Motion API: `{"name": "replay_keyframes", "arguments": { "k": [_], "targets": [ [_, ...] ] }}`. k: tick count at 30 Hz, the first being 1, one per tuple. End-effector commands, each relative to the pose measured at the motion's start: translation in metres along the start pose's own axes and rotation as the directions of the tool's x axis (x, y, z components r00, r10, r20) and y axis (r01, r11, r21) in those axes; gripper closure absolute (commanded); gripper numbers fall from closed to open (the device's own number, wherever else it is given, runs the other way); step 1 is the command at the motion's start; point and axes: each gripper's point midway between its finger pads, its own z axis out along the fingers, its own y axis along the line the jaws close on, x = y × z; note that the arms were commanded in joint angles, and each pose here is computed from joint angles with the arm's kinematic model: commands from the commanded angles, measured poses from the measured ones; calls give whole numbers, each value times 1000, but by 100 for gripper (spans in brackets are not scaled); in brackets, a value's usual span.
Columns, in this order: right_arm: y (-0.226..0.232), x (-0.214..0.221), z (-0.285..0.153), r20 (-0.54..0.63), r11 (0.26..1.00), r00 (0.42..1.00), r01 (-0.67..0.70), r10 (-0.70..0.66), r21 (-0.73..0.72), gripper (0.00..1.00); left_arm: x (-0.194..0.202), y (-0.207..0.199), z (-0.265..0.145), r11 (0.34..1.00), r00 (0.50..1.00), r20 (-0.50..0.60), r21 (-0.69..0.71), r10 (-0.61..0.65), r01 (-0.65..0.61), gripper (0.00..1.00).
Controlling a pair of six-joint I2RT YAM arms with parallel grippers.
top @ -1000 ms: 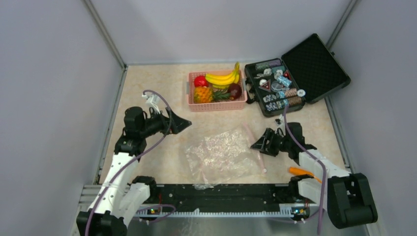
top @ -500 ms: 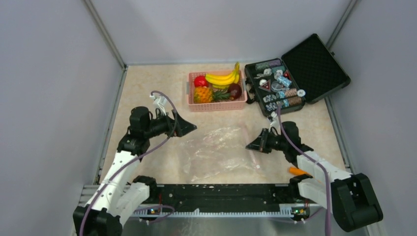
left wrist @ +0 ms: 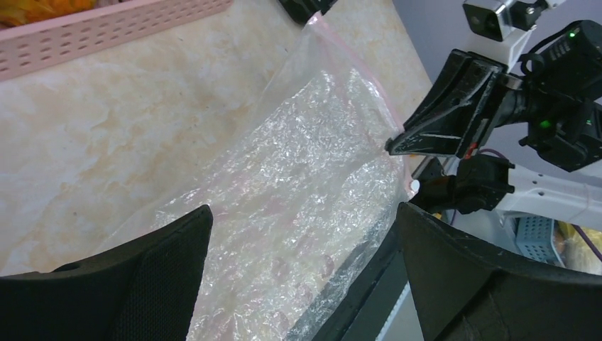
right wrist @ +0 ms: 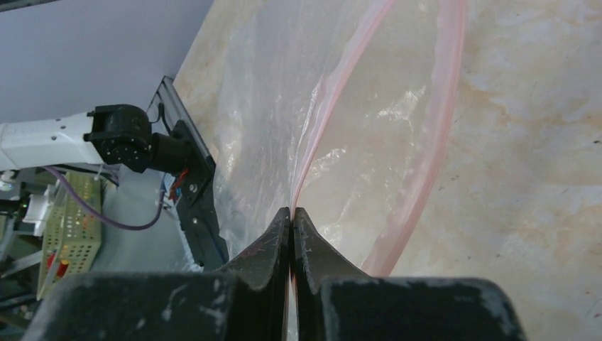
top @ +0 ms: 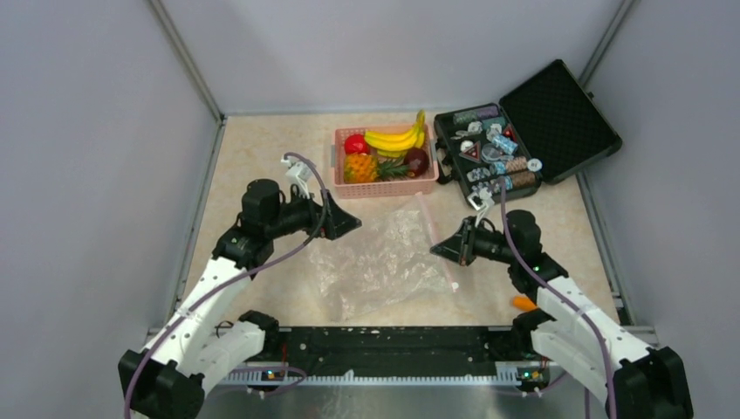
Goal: Place the food in the zip-top bag and seal the zipper
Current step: Pick up the zipper food storage bag at the center of the board.
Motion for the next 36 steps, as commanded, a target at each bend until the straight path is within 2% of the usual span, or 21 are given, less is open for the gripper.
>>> {"name": "replay_keyframes", "arguments": {
  "k": [1, 10, 17, 20, 23, 27, 31, 36],
  "targets": [
    [8, -30, 2, 60, 993, 992, 110, -112, 38, 100, -22, 2, -7, 994, 995, 49, -73, 86, -82, 1],
    [20, -45, 17, 67, 995, 992, 105, -104, -3, 100, -23, 12, -14, 987, 995, 86, -160, 41, -27, 1],
    [18, -50, 50, 28, 990, 991, 131, -132, 44, 100, -37, 32, -41, 950, 964, 261, -309, 44, 40, 1],
    [8, -59, 60, 74, 987, 988, 125, -133, 106, 100, -38, 35, -51, 938, 954, 298, -342, 42, 65, 1],
    [-4, -79, 65, 194, 981, 971, 109, -140, 159, 100, -37, 43, -60, 915, 939, 343, -383, 15, 126, 1],
    [-4, -92, 73, 266, 982, 951, 127, -160, 137, 100, -35, 34, -63, 920, 940, 340, -357, -36, 164, 1],
    [6, -91, 82, 254, 988, 955, 146, -156, 59, 100, -38, 17, -66, 941, 936, 347, -295, -55, 165, 1],
    [8, -87, 84, 245, 988, 957, 151, -157, 46, 100, -44, 3, -64, 954, 930, 353, -233, -99, 190, 1]
  ]
}}
